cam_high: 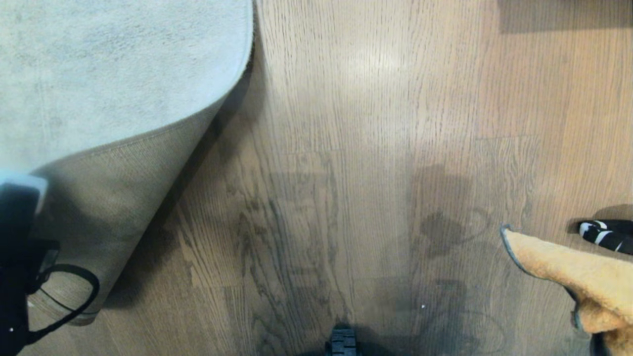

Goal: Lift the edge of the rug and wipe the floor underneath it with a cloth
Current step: Wipe the floor under the carpet with a rag

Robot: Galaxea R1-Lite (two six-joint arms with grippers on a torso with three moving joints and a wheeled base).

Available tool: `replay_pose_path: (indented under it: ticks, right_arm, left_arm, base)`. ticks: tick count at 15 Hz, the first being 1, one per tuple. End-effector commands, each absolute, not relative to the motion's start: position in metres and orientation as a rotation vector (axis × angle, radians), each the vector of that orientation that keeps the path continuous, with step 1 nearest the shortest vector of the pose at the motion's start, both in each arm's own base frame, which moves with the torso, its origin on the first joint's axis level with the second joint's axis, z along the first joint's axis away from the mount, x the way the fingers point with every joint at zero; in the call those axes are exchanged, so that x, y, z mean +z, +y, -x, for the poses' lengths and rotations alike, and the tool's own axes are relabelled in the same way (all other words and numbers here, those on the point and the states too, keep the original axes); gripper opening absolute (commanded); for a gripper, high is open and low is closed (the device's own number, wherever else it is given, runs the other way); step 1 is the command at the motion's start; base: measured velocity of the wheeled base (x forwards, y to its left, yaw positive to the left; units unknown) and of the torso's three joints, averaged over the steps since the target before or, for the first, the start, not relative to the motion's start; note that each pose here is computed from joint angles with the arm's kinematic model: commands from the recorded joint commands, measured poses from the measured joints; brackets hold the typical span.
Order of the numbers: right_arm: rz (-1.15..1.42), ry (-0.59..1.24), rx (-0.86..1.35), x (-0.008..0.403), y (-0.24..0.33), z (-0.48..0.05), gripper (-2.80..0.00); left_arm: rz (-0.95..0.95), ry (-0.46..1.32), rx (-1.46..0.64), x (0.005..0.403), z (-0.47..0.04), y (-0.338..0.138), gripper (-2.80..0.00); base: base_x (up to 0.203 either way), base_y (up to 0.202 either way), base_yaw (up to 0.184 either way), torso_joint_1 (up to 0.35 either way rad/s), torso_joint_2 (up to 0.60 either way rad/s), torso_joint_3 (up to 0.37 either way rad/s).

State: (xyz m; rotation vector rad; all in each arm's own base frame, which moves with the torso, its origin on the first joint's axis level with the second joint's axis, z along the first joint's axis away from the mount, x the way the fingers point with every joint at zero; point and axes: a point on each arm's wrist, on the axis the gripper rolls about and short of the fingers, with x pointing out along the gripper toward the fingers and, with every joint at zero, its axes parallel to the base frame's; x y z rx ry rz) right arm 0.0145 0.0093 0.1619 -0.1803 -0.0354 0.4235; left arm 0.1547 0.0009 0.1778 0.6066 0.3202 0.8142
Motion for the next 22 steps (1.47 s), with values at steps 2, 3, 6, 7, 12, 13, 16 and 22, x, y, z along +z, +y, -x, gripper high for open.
replay_pose_path:
  ticks: [2,3,6,7,12,13,16,22]
  right_arm:
    - [0.14,0.057,0.683,0.173,0.014,-0.056,-2.8]
    - [0.135,0.055,0.76,0.176,0.017,-0.064,-2.8]
    - [0.132,0.06,0.994,0.185,0.034,-0.075,-2.8]
    - [0.133,0.073,1.083,0.186,0.043,-0.079,-2.8]
    - [0.158,0.123,1.302,0.176,0.106,-0.122,-2.8]
    - [0.166,0.111,1.324,0.172,0.122,-0.13,-2.8]
    - [0.181,0.028,1.408,0.162,0.185,-0.14,-2.8]
    - [0.17,-0.095,1.349,0.166,0.286,-0.137,-2.8]
  left_arm:
    - [-0.611,0.327,0.822,0.177,-0.155,0.001,-2.8]
    - [-0.612,0.329,0.822,0.177,-0.155,0.001,-2.8]
    - [-0.616,0.335,0.82,0.176,-0.157,0.001,-2.8]
    - [-0.62,0.34,0.818,0.175,-0.158,0.001,-2.8]
    - [-0.623,0.347,0.818,0.174,-0.16,0.0,-2.8]
    - [-0.625,0.348,0.818,0.173,-0.16,0.0,-2.8]
    - [-0.623,0.348,0.818,0.173,-0.16,0.0,-2.8]
    - [-0.627,0.362,0.836,0.172,-0.161,0.001,-2.8]
  base:
    - [0.0,0.0,0.0,0.0,0.0,0.0]
    - [0.0,0.0,0.0,0.0,0.0,0.0]
    - [0.0,0.0,0.0,0.0,0.0,0.0]
    - [0.0,0.0,0.0,0.0,0.0,0.0]
    - [0.0,0.0,0.0,0.0,0.0,0.0]
    - [0.0,0.0,0.0,0.0,0.0,0.0]
    - [0.0,0.0,0.0,0.0,0.0,0.0]
    - [0.0,0.0,0.0,0.0,0.0,0.0]
